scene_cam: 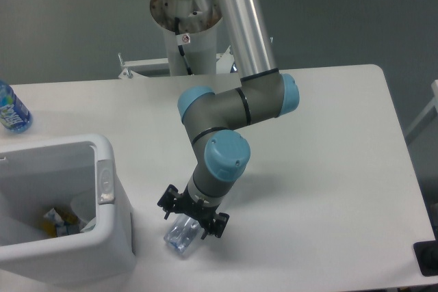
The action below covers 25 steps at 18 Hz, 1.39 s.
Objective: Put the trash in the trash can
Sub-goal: 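Lower the gripper and close it around the bottle's cap end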
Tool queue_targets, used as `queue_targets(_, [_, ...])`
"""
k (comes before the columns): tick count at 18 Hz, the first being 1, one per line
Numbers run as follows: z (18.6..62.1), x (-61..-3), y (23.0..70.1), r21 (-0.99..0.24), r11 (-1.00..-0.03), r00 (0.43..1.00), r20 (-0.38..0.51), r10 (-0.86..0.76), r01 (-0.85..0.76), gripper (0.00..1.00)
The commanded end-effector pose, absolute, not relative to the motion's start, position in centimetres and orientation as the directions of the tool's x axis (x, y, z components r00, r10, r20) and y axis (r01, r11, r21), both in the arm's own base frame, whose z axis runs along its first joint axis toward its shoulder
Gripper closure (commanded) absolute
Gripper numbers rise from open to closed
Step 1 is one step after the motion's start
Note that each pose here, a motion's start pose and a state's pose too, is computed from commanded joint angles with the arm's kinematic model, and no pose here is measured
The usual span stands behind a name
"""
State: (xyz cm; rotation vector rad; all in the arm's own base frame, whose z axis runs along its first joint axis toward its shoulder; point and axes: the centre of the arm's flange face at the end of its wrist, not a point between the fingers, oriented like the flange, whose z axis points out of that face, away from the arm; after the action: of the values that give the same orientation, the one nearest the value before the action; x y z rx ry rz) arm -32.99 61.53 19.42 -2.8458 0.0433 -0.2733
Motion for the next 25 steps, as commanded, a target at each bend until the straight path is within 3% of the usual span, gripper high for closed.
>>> queue_targets(11, [17.6,-32.2,61.5,-0.231,-0.973,0.989,0.137,-0.058,-0.025,0.01])
queue_targets(15, [17.8,-32.3,61.5,-0.231,-0.973,0.99,0.131,-0.056,-0.025,0.36])
queue_targets(25, [18.6,-32.4,61.5,-0.241,-0.97,0.991,0.12,-0.06,-0.03,0.38])
